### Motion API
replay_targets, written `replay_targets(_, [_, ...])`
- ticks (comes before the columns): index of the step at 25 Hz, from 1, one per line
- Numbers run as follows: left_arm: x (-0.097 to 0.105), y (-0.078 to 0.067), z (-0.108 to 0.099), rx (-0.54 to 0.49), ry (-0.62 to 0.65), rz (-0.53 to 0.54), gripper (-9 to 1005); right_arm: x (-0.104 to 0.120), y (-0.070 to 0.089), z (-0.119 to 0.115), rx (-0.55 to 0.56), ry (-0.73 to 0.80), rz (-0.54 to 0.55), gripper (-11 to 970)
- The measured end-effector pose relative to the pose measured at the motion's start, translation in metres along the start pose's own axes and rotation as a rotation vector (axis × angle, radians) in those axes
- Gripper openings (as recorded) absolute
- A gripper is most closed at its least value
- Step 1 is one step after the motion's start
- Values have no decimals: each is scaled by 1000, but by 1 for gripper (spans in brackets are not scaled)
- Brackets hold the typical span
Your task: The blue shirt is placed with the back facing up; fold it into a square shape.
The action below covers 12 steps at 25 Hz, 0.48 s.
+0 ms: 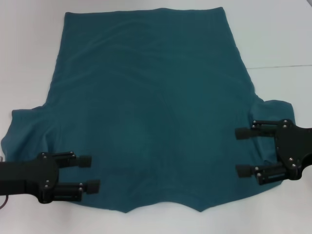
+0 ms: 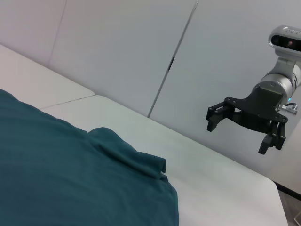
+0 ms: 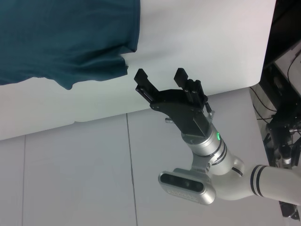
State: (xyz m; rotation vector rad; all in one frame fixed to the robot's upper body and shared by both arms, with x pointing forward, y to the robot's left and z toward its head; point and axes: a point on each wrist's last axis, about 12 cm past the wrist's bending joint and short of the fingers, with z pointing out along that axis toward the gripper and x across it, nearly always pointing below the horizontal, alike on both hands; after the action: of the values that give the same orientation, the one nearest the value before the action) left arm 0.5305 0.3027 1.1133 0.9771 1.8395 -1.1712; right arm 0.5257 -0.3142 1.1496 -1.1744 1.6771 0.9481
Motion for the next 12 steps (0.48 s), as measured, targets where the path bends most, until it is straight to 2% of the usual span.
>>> replay_targets(12, [-2, 3, 0, -23, 3, -24, 830, 0, -1, 3, 10, 1, -2, 924])
